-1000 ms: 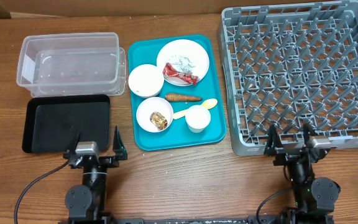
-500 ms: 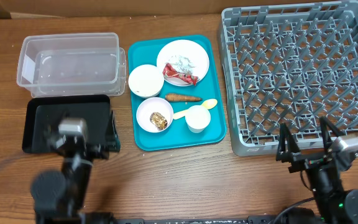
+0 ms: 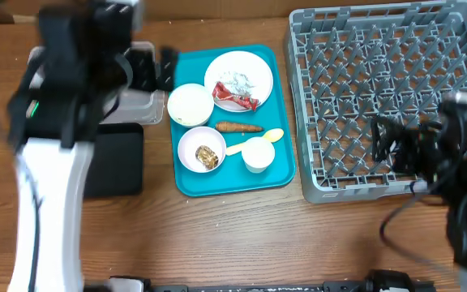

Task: Sort waste into correct bins and load items into the dishwasher
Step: 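Reach the left gripper to the white plate and grasp the foil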

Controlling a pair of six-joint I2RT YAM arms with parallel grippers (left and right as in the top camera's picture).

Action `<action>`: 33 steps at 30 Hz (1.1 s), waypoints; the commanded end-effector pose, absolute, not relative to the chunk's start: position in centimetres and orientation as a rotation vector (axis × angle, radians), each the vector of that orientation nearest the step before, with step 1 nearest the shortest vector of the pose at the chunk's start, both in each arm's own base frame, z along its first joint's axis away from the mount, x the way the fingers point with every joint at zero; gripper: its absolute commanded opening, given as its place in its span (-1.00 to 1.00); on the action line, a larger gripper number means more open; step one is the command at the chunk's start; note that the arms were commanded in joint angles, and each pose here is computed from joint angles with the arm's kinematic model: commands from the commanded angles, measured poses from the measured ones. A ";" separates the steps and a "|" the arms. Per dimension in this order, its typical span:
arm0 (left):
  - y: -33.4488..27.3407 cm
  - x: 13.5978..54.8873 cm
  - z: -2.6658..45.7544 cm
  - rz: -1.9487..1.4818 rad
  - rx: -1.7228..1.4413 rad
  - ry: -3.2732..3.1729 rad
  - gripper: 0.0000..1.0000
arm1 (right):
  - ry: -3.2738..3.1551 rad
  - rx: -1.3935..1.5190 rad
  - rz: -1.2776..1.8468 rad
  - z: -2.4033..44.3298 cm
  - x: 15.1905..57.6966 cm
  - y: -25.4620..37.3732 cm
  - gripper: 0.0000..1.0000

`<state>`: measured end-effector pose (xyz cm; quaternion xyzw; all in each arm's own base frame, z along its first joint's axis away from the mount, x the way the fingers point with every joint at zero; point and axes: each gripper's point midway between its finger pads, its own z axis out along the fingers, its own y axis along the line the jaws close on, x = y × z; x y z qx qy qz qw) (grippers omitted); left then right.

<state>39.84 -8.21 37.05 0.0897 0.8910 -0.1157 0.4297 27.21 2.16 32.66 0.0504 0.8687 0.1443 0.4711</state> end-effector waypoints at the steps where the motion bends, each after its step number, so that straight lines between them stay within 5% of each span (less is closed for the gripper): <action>1: -12.0 43.3 35.0 -0.346 0.327 2.284 1.00 | 2.215 0.142 0.356 32.6 29.2 2.0 1.00; 12: -19.0 49.4 21.6 -0.651 0.416 2.477 1.00 | 2.388 0.146 0.503 27.8 32.4 3.4 1.00; 17: -21.1 51.0 18.0 -0.491 0.418 2.506 1.00 | 2.403 0.151 0.505 27.5 32.3 3.4 1.00; 22: -21.6 51.0 19.2 -0.079 0.525 2.449 1.00 | 2.429 0.160 0.510 27.1 31.8 3.4 1.00; 27: -22.8 49.7 23.6 -0.144 0.421 2.447 1.00 | 2.453 0.169 0.514 26.7 31.4 3.5 1.00; 33: -22.9 50.4 21.8 -0.174 0.297 2.497 1.00 | 2.476 0.177 0.517 26.4 30.9 3.5 1.00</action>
